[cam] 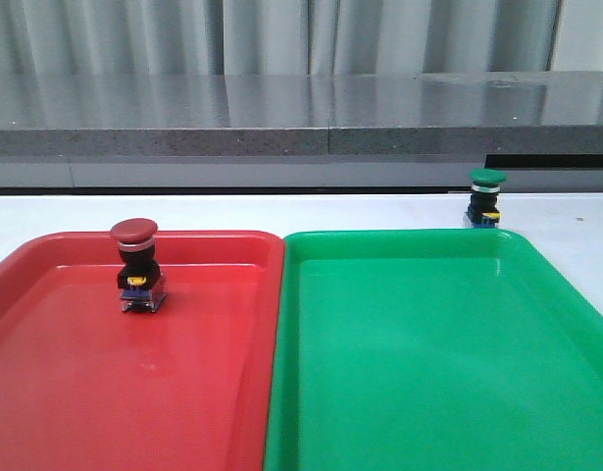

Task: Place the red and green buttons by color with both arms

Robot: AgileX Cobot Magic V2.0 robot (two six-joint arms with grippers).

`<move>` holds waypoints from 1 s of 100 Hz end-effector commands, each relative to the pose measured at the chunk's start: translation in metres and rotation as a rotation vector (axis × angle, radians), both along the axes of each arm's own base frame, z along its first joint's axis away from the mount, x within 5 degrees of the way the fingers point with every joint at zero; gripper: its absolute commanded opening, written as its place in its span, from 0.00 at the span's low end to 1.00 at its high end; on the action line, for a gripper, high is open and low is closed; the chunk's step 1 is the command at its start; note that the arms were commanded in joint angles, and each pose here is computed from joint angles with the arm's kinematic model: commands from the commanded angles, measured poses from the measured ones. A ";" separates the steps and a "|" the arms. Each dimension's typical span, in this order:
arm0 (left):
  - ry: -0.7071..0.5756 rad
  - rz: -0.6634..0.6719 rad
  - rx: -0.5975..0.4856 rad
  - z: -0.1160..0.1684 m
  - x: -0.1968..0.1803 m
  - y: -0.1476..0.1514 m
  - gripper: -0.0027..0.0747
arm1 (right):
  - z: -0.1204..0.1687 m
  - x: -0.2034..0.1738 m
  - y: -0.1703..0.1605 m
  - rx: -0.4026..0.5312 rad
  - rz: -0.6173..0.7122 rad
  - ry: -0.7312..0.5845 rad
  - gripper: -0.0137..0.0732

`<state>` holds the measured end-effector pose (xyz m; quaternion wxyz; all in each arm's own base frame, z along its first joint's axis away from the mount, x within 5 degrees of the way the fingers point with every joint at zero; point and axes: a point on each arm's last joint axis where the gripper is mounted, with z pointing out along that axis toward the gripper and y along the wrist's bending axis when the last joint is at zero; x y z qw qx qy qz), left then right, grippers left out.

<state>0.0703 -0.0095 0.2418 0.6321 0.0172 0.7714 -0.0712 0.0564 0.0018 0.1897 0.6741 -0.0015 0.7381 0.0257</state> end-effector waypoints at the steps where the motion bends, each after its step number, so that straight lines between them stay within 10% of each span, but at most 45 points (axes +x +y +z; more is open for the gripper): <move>1: -0.135 0.039 -0.005 0.008 -0.005 0.003 0.01 | 0.014 -0.001 0.000 0.002 0.000 -0.112 0.09; 100: -0.261 0.086 0.044 -0.039 -0.016 0.007 0.01 | 0.013 -0.001 0.000 0.002 0.000 -0.110 0.09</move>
